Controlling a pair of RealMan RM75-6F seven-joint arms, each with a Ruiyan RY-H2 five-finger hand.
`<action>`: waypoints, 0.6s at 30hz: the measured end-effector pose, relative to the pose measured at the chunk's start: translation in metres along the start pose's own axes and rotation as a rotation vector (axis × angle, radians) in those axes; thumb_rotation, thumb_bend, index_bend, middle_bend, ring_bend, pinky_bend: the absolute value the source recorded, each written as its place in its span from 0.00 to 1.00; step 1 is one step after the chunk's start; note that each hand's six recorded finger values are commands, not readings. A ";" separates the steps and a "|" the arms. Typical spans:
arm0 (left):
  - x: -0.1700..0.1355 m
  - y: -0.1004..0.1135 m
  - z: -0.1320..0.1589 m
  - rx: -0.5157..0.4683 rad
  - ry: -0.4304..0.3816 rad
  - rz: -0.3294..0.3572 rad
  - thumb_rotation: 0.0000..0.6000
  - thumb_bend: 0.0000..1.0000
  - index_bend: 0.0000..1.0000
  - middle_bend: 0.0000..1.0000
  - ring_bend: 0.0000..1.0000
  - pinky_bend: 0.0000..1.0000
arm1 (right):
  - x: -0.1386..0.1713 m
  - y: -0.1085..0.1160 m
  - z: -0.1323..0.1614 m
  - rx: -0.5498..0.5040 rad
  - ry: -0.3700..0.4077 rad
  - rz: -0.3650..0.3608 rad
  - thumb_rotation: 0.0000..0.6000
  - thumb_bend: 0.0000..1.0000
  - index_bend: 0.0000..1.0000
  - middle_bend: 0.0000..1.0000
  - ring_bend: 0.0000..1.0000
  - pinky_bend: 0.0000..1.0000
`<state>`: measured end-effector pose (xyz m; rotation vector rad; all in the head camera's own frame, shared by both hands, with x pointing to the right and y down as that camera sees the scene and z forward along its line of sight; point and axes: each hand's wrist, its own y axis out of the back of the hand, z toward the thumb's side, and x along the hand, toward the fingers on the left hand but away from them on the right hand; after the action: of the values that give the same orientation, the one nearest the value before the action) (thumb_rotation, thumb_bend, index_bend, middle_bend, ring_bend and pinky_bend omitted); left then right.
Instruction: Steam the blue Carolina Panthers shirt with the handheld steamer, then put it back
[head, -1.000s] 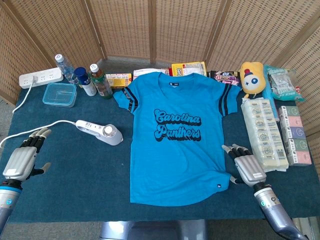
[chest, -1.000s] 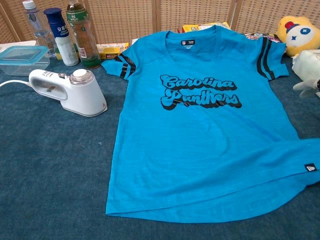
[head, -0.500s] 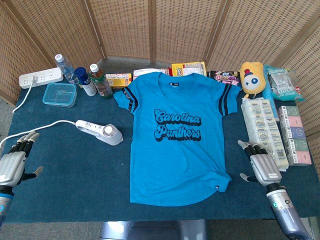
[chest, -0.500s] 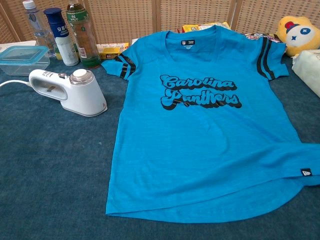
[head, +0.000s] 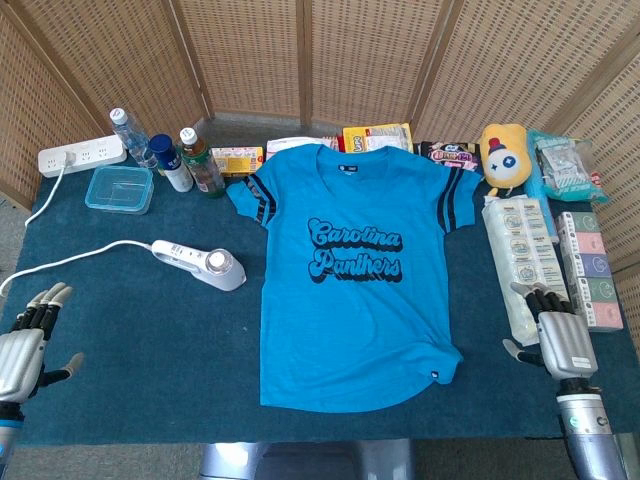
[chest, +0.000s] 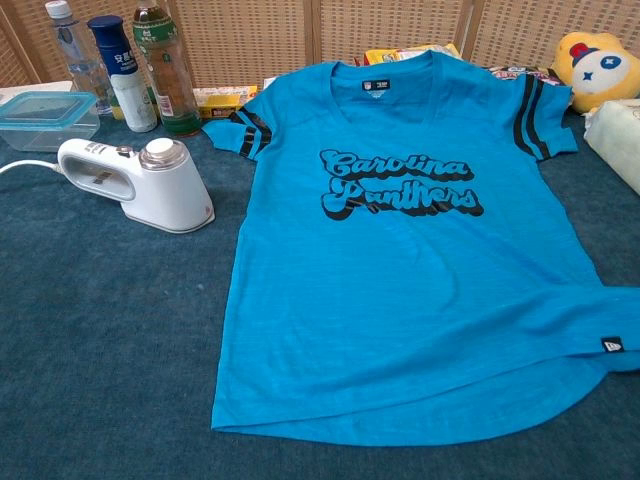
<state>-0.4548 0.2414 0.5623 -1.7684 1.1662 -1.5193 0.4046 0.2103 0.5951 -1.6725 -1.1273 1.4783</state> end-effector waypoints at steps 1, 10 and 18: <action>-0.003 0.000 0.001 0.000 -0.005 0.004 1.00 0.26 0.00 0.06 0.00 0.16 | 0.003 0.001 -0.001 -0.002 -0.001 -0.005 1.00 0.25 0.19 0.24 0.18 0.19; -0.023 -0.009 0.005 -0.019 -0.024 0.009 1.00 0.26 0.00 0.08 0.00 0.16 | 0.021 0.008 -0.004 -0.017 -0.013 -0.043 1.00 0.25 0.22 0.25 0.18 0.19; -0.022 -0.010 0.008 -0.038 -0.041 0.016 1.00 0.26 0.00 0.09 0.00 0.16 | 0.032 0.011 -0.005 -0.024 -0.022 -0.059 1.00 0.25 0.25 0.25 0.18 0.19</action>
<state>-0.4441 0.2644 0.5576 -1.8021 1.1933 -1.4538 0.4119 0.2351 0.5723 -1.6289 -1.1999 1.4555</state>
